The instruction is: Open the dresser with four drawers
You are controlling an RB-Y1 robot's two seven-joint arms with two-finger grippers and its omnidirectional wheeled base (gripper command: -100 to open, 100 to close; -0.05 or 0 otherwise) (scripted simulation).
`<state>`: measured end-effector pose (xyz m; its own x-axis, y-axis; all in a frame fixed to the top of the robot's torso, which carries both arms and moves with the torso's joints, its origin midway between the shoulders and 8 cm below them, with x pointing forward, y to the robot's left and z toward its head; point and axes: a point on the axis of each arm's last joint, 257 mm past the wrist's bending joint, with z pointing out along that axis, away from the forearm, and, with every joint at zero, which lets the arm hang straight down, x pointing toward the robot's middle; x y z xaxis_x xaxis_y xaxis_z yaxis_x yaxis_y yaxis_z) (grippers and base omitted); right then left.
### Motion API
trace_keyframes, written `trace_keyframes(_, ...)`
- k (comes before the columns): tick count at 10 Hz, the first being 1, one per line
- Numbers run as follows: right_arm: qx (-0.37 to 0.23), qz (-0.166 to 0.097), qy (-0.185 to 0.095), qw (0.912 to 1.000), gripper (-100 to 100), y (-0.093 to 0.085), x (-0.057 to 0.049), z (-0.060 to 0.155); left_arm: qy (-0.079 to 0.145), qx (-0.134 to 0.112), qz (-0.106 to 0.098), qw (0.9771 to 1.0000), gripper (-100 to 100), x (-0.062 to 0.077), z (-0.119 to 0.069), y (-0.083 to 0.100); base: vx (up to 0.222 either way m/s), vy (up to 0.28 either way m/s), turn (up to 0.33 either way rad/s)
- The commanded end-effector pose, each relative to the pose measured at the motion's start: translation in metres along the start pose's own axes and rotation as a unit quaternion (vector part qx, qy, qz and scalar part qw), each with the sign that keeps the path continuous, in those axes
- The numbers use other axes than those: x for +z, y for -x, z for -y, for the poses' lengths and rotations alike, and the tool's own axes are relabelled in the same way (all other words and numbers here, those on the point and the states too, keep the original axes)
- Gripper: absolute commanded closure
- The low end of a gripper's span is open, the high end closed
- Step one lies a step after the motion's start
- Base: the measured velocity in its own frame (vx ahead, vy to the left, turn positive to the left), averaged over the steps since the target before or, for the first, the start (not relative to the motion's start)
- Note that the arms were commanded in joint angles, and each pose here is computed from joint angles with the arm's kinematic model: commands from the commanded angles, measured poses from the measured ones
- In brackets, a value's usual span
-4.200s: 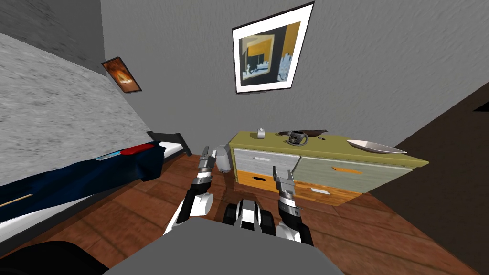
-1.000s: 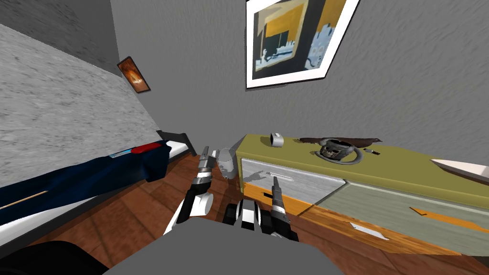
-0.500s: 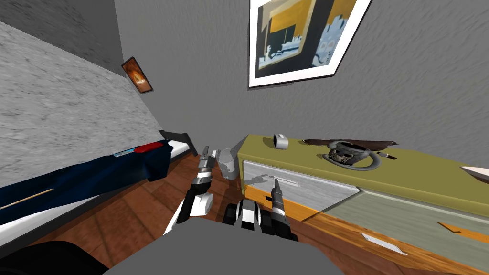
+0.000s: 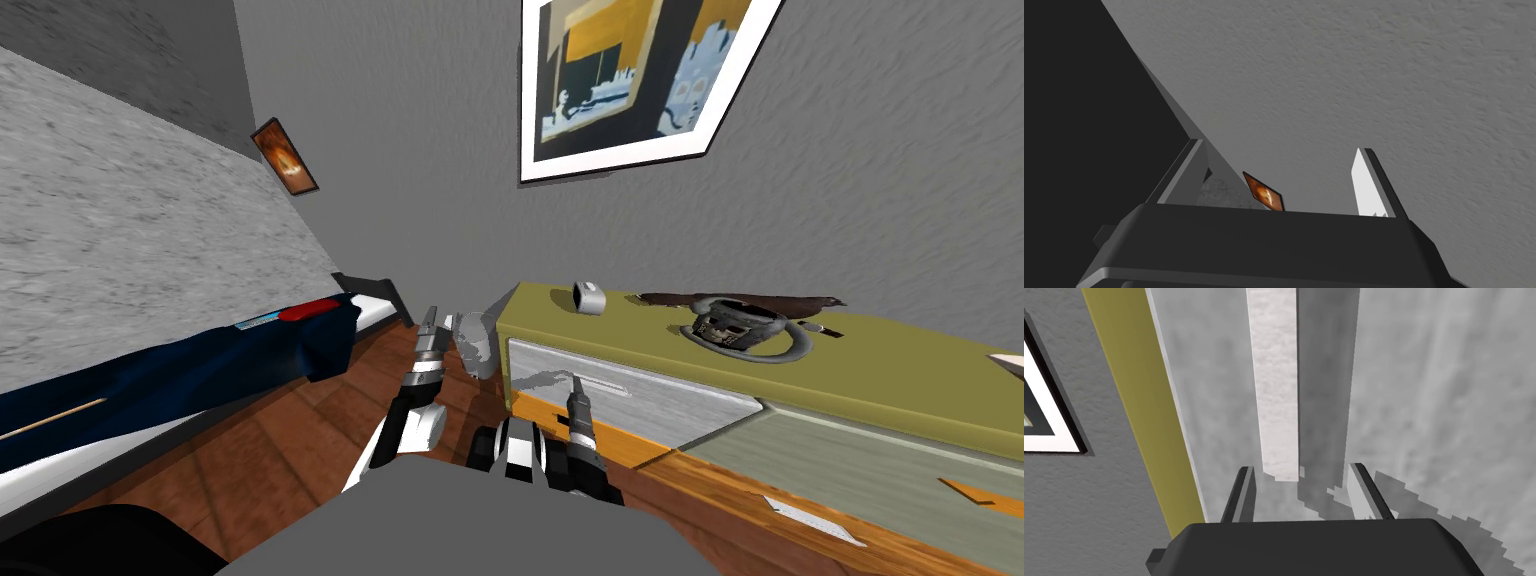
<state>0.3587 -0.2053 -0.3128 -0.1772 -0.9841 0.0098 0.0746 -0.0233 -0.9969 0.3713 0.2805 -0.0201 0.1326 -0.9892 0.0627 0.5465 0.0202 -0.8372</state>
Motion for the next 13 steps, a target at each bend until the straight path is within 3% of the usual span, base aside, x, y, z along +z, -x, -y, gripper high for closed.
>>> trace_keyframes(1,-0.001,0.010,-0.002,1.0000,100,-0.002,-0.021,0.004,0.000,0.000,0.000,1.0000,0,0.000,0.000,0.000,-0.064,0.056,-0.096)
trace_keyframes(2,-0.001,0.012,-0.002,0.9999,100,-0.002,-0.026,0.004,0.000,0.000,0.000,1.0000,0,0.000,0.000,0.000,-0.053,0.039,-0.051)
trace_keyframes(4,0.001,0.022,-0.002,0.9998,100,-0.003,-0.047,0.009,0.000,0.000,0.000,1.0000,0,0.000,0.000,0.000,-0.073,0.036,-0.092)
trace_keyframes(5,0.000,0.020,-0.002,0.9998,100,-0.002,-0.041,0.009,0.000,0.000,0.000,1.0000,0,0.000,0.000,0.000,-0.044,0.018,-0.025)
trace_keyframes(6,0.001,0.018,-0.004,0.9998,-100,-0.003,-0.039,0.010,0.000,0.000,0.000,1.0000,0,0.000,0.000,0.000,0.093,-0.014,0.031)
trace_keyframes(11,0.002,0.017,-0.006,0.9998,-100,-0.002,-0.035,0.014,0.000,0.000,0.000,1.0000,0,0.000,0.000,0.000,0.118,-0.027,0.008)
trace_keyframes(12,0.002,0.018,-0.006,0.9998,100,-0.002,-0.035,0.014,0.000,0.000,0.000,1.0000,0,0.000,0.000,0.000,0.012,-0.004,0.001)
trace_keyframes(13,0.002,0.020,-0.006,0.9998,100,0.000,-0.038,0.016,0.000,0.000,0.000,1.0000,0,0.000,0.000,0.000,-0.123,-0.011,-0.023)
